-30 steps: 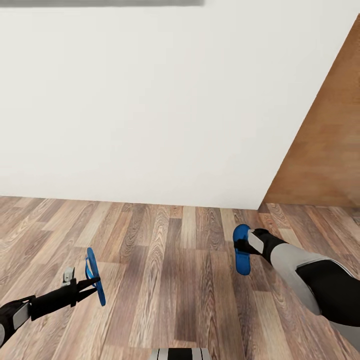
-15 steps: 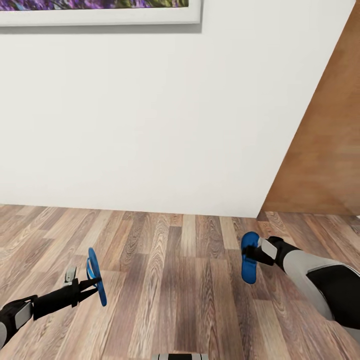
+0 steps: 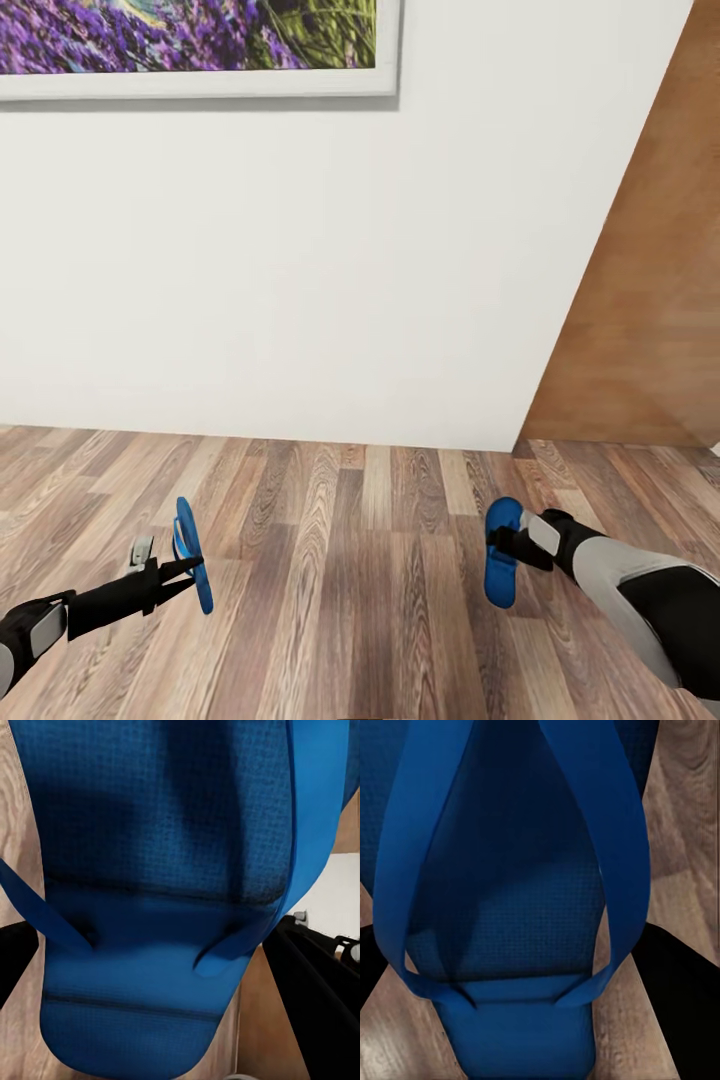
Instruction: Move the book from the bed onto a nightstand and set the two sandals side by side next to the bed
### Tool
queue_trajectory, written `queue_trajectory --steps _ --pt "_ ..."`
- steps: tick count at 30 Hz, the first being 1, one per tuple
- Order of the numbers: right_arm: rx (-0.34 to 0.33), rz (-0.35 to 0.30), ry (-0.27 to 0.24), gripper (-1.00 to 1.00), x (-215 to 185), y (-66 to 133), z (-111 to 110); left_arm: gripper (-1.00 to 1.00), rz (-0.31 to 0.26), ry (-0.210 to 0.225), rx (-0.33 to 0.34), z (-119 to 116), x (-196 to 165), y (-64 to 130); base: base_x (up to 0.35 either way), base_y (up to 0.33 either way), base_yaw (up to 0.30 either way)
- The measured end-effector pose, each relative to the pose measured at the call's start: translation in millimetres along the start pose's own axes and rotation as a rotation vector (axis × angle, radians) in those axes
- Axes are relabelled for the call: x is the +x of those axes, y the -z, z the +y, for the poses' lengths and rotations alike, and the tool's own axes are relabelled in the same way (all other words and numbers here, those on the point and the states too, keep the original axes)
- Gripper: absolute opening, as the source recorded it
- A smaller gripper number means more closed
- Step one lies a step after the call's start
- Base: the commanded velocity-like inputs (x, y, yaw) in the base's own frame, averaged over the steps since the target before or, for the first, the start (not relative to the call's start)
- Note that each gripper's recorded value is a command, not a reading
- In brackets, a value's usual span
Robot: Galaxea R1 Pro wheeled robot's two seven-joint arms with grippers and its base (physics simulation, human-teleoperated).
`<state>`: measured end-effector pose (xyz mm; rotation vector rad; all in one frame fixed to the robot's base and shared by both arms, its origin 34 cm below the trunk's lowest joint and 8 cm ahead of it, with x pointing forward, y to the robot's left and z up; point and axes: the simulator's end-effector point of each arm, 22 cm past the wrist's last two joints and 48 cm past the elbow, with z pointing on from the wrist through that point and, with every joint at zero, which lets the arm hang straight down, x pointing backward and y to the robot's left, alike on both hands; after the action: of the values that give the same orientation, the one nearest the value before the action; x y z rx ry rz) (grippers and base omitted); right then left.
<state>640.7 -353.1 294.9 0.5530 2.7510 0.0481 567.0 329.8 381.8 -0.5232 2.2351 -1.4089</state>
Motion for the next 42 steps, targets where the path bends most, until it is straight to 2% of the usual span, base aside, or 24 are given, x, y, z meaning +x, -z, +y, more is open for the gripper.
queue_trajectory --steps 14,42 --pt "-0.013 -0.081 -0.010 -1.00 -8 18.6 0 -1.00 -0.023 -0.043 0.028 -27 -10 7.8 0.000 0.000 0.000" --pt "0.002 -0.070 -0.005 -1.00 2 14.7 -7 -1.00 -0.018 -0.037 0.019 -25 -7 3.3 0.000 0.000 0.000"
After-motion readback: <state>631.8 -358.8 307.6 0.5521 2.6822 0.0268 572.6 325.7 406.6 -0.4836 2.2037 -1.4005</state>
